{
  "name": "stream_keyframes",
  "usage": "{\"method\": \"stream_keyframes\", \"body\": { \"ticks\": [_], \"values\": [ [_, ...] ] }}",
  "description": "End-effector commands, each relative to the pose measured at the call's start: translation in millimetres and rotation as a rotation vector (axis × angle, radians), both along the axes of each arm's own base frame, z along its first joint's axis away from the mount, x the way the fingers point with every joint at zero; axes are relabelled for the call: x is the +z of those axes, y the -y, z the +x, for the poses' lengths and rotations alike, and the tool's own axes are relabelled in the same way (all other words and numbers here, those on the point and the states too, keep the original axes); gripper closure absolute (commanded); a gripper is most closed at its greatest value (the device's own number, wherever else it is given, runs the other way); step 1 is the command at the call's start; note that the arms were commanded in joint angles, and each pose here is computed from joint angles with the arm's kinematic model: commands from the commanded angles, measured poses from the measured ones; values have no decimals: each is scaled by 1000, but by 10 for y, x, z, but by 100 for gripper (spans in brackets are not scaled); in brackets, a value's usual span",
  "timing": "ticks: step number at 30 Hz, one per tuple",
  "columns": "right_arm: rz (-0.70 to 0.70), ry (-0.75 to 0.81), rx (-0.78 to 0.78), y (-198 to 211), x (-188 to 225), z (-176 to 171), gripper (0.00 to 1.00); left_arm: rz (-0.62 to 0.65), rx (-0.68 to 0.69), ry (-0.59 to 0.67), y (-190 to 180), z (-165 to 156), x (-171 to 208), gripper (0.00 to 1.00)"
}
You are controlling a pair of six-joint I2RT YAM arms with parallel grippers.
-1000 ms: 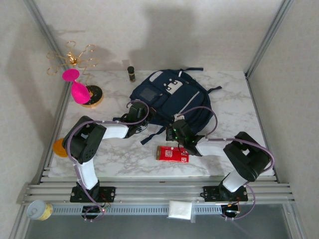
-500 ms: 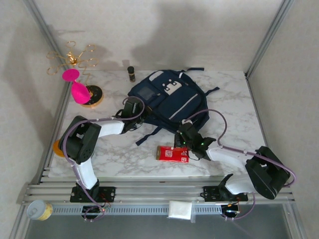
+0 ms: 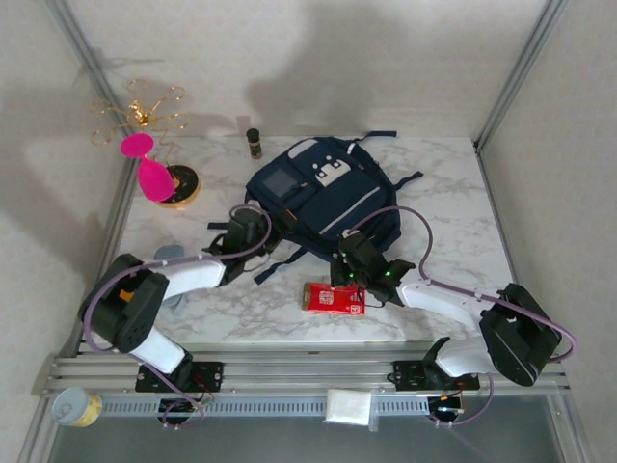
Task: Pack books, pencil case, and school supplies into a backpack
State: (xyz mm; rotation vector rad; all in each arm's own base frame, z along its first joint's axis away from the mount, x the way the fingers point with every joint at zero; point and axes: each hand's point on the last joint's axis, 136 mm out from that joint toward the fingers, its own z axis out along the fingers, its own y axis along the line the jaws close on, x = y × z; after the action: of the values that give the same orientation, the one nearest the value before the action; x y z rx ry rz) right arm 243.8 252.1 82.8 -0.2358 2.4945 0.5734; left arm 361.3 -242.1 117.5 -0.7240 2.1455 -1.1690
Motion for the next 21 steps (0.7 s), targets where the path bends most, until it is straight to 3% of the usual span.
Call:
{"method": "stream_keyframes", "body": {
  "ticks": [1, 5, 11, 15, 21],
  "values": [
    [30, -12, 34, -130, 62, -25, 100, -160, 18, -18, 241, -244, 116, 27],
    [46, -4, 36, -146, 70, -27, 100, -274, 9, -48, 552, -435, 143, 23],
    [55, 6, 43, -168, 73, -18, 100, -322, 93, -95, 717, -342, -12, 38],
    [36, 14, 32, -135, 70, 3, 100, -301, 137, -130, 792, -229, -177, 54],
    [-15, 5, -4, -22, 111, 0, 100, -224, 264, -114, 540, -150, -364, 87]
  ]
}}
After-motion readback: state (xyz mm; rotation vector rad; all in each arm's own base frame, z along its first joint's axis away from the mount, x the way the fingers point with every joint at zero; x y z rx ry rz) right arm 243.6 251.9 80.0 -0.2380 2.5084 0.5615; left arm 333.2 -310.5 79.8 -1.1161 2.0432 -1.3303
